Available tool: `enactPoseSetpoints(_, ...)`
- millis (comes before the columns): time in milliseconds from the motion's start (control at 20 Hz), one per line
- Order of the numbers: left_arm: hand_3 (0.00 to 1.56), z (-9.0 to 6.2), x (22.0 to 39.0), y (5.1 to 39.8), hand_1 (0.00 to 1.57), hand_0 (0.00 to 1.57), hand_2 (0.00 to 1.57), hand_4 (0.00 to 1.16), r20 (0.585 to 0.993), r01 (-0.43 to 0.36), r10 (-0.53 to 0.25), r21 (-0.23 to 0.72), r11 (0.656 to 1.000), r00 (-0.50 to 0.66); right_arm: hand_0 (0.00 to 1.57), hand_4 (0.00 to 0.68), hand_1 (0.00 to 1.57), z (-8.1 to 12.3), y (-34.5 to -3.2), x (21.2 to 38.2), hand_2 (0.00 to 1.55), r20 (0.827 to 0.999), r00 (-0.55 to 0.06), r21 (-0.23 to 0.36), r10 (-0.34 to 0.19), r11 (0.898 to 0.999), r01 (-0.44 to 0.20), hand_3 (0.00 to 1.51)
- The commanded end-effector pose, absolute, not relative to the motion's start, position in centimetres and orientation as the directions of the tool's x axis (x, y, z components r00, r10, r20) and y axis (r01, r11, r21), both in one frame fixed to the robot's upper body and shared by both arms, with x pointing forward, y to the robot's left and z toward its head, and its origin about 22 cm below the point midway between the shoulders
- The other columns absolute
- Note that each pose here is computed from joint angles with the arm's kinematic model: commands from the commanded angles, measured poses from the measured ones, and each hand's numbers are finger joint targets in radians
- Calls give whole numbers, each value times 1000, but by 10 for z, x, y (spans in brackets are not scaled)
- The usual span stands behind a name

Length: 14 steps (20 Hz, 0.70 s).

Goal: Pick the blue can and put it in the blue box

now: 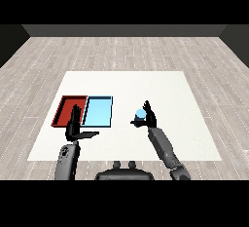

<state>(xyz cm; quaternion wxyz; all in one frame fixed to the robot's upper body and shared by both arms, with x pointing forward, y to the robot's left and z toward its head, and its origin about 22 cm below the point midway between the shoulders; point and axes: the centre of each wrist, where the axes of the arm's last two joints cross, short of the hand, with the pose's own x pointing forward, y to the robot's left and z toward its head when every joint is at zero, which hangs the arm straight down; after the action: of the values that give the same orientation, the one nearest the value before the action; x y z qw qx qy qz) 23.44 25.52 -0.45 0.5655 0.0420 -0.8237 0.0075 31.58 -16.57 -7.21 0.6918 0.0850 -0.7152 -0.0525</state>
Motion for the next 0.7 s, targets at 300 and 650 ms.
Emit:
enactPoseSetpoints(300, 0, -10, 247, 241, 0, 0, 0, 0, 932, -78, -75, 51, 996, -355, 0, 0, 0, -62, -155, 322, 0, 984, -24, 174, -176, 983, -65, 0)
enactPoseSetpoints(650, 0, 2, 242, 250, 0, 0, 0, 0, 926, -41, -26, 11, 999, -376, 1380, 417, 1380, -86, -162, 323, 1405, 996, 52, 69, -73, 995, 72, 1390)
